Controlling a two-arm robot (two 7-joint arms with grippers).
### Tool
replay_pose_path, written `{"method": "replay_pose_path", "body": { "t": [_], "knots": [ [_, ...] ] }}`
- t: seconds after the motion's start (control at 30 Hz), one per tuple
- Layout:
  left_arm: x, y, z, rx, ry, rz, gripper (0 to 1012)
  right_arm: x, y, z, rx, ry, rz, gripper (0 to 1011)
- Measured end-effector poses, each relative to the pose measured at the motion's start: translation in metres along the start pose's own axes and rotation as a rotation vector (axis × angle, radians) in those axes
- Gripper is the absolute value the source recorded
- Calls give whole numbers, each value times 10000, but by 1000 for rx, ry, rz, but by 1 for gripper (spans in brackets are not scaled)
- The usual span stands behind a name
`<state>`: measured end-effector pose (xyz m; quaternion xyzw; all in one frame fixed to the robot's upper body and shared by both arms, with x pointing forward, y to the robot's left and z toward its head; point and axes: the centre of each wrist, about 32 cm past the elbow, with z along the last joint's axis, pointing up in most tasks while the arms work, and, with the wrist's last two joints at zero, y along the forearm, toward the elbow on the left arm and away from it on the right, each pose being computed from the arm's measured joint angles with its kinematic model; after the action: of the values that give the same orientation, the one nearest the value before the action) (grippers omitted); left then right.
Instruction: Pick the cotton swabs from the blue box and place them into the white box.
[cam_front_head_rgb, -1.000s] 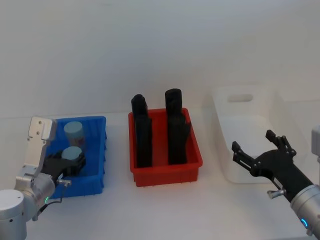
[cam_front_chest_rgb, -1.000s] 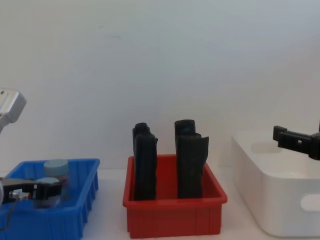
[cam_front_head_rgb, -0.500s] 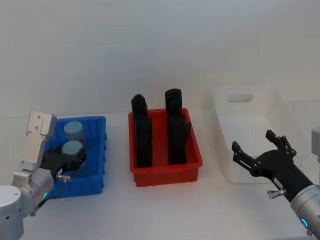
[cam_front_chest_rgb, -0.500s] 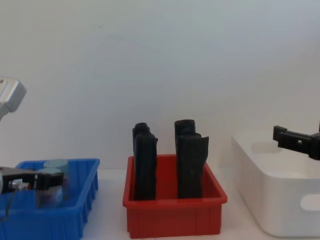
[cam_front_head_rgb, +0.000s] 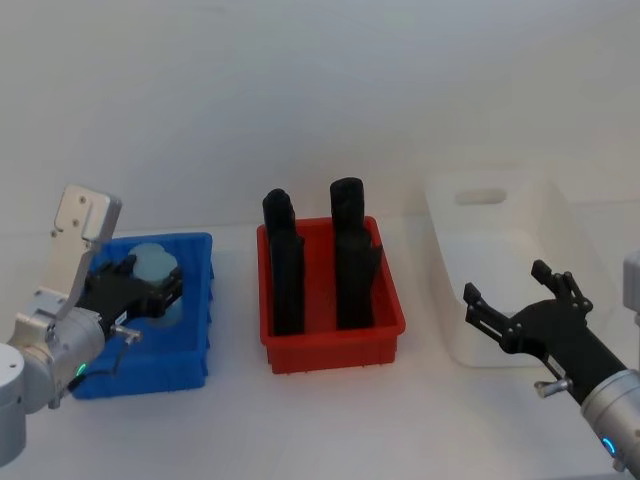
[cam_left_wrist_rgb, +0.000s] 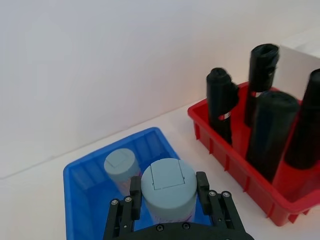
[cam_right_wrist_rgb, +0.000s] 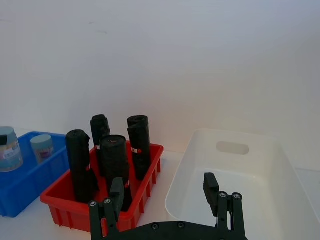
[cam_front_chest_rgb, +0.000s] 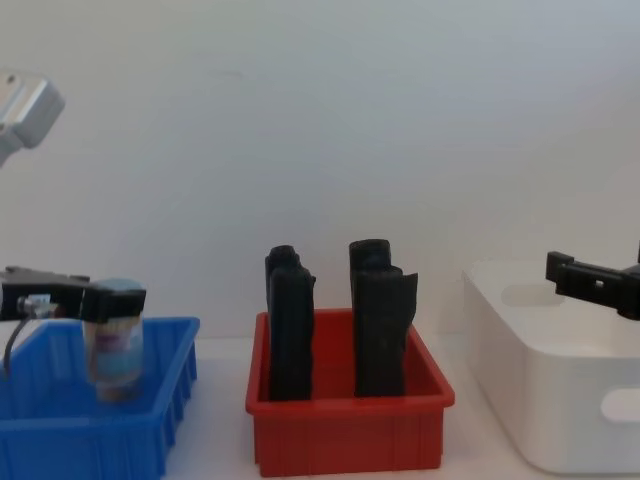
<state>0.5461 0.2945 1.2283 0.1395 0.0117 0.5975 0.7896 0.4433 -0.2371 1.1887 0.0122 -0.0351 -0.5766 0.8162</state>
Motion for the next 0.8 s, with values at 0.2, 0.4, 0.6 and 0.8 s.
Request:
{"method": "replay_pose_path", "body": {
  "t": [0.2,0.4,0.6,0.8],
  "knots": [
    [-1,116,205,-19,-43,-66,665,0,0,0,0,0,0,1002],
    [-3,224,382,-32,-77,-146,665,0,0,0,0,0,0,1002],
    [-8,300,507,-45,-100,-219,665,0,0,0,0,0,0,1002],
    [-19,352,627,-67,-117,-307,665,0,0,0,0,0,0,1002]
  ]
}}
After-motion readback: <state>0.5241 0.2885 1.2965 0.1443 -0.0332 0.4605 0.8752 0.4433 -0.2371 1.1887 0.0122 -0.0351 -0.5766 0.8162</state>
